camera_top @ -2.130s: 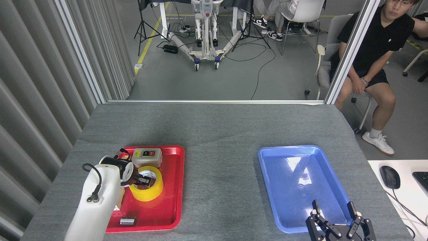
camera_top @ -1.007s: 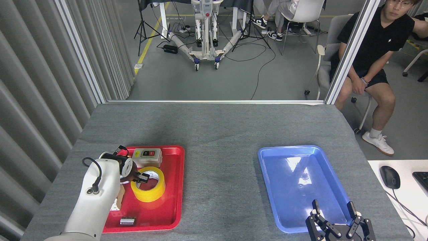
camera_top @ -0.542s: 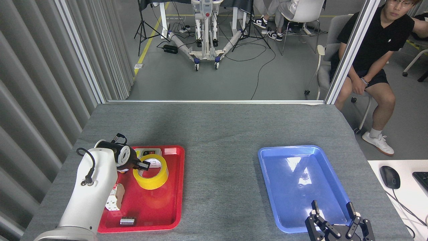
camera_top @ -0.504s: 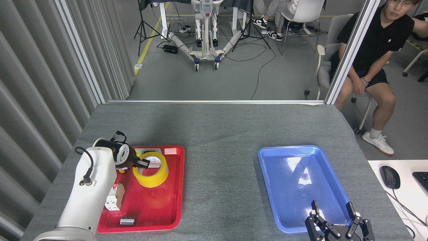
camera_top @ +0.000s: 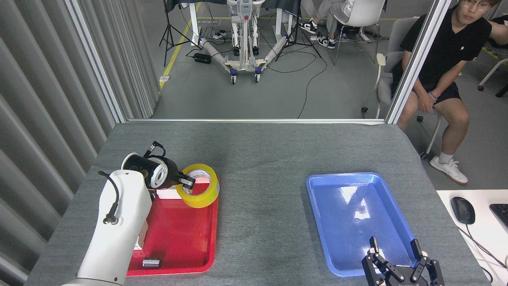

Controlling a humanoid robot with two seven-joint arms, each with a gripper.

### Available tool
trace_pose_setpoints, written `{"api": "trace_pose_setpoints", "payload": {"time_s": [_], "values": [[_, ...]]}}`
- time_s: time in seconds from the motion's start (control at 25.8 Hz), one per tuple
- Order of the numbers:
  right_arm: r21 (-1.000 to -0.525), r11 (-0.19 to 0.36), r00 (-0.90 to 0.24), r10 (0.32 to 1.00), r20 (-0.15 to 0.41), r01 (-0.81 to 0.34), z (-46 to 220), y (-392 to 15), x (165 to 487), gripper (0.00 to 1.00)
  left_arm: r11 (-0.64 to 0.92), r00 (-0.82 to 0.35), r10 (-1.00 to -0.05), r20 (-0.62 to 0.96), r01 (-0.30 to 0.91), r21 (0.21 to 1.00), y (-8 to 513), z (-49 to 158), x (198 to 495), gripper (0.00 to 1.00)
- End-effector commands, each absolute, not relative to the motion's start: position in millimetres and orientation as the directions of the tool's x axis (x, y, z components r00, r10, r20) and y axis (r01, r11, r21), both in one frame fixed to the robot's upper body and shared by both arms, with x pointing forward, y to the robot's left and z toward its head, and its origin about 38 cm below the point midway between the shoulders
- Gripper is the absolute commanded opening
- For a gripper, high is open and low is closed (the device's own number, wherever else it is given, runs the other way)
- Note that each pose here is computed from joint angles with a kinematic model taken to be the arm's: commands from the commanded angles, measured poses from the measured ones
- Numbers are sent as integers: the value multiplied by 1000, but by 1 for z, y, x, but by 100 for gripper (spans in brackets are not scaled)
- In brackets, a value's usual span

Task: Place and move tape with both arms
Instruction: 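Lift the tape out of the red tray toward the blue tray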

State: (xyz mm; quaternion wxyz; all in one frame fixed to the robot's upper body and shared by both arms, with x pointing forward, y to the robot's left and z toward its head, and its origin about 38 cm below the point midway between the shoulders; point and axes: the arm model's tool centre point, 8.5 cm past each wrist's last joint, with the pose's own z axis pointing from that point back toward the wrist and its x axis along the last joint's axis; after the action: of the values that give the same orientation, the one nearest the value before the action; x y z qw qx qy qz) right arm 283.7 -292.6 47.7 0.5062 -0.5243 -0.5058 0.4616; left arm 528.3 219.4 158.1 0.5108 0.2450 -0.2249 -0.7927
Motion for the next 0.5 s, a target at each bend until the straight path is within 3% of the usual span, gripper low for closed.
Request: {"api": "trace_pose_setpoints", "payload": {"time_s": [0.0, 0.12, 0.23, 0.35, 0.46], "values": [[-997, 27, 61, 998, 31, 69, 50, -292, 285, 100, -384, -392, -910, -135, 675, 631, 192, 165, 529, 0], [-997, 24, 60, 998, 28, 70, 50, -293, 285, 100, -351, -407, -910, -78, 657, 667, 187, 171, 525, 0], [-997, 21, 55, 998, 25, 68, 51, -293, 286, 100, -182, -437, -881, 182, 667, 722, 176, 171, 514, 0], [-998, 17, 56, 998, 21, 68, 51, -294, 285, 100, 66, -432, -763, 481, 688, 722, 172, 175, 501, 1], [-998, 13, 53, 998, 17, 67, 50, -295, 285, 100, 245, -404, -636, 658, 702, 669, 156, 155, 482, 0]]}}
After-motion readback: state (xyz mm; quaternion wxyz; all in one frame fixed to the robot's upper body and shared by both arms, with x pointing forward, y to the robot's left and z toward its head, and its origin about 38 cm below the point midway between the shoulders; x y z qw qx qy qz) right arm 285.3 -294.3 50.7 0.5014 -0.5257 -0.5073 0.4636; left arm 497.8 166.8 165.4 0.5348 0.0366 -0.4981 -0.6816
